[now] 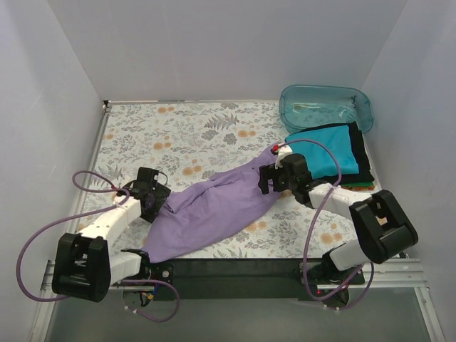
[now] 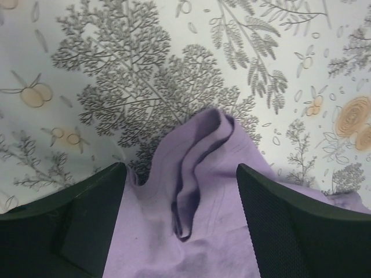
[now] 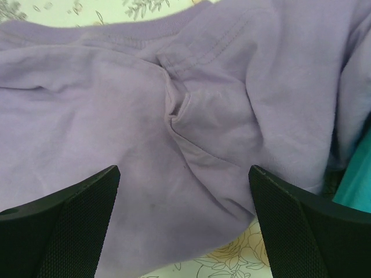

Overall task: Fold and stack the t-shirts
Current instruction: Flatten the tshirt out

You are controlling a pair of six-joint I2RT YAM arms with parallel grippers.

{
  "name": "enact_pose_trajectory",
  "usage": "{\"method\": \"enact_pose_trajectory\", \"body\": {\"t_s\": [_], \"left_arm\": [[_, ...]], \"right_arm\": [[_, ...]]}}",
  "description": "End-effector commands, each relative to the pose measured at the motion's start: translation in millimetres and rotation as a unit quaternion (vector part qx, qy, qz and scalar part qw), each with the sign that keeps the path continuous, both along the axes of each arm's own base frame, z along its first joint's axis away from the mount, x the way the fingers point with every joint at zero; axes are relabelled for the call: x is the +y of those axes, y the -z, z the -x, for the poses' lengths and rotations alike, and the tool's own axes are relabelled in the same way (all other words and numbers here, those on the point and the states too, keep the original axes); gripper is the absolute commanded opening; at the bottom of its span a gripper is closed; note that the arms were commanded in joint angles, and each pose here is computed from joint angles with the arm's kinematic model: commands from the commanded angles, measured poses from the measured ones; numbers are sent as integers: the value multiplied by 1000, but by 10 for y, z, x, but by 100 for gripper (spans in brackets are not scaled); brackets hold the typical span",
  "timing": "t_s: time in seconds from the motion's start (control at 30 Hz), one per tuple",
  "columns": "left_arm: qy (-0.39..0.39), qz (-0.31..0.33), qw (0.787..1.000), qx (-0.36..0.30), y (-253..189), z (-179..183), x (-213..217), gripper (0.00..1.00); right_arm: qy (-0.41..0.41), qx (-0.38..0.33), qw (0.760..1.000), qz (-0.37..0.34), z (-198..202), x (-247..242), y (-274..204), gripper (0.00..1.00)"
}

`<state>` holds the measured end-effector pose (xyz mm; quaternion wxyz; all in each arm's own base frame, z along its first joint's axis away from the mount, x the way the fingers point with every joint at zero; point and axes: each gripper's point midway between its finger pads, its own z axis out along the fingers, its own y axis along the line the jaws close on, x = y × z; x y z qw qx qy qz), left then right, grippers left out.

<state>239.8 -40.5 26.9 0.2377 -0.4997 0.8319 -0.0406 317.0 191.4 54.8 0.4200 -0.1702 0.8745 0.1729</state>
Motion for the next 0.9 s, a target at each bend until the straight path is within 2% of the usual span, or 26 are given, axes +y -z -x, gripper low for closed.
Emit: {"method": "enact_pose_trajectory", "body": {"t_s": [0.0,0.17,0.3,0.33,0.4,0.5,0.53,0.63,0.77,0.87], "left_arm": [[14,29,999,-1,211,-13,-110,75],[36,48,998,13,363,-21,-214,61],[49,64,996,37,512,-9,-290,38],[47,64,996,51,576,27,-291,21],[51,66,995,54,596,12,-307,0],[62,70,994,53,606,-4,-337,0],[66,72,994,47,590,-34,-346,0],[85,74,994,15,457,-124,-382,0],[92,71,990,-78,53,-286,-378,0],[99,70,983,-139,-253,-336,-379,0]], "right_arm": [[-13,-22,1000,-9,-168,136,-70,98],[-12,-4,1000,-4,-199,168,64,93],[-8,8,1000,-7,-212,197,150,90],[-6,8,1000,-8,-225,200,158,88],[-7,10,1000,-9,-218,214,184,83],[-18,9,1000,-13,-211,253,184,55],[-23,10,1000,-14,-194,268,188,38],[-30,1,999,-18,-186,294,115,15],[-39,-37,998,-31,-181,340,-171,1],[-50,-76,995,-48,-101,376,-484,1]]}}
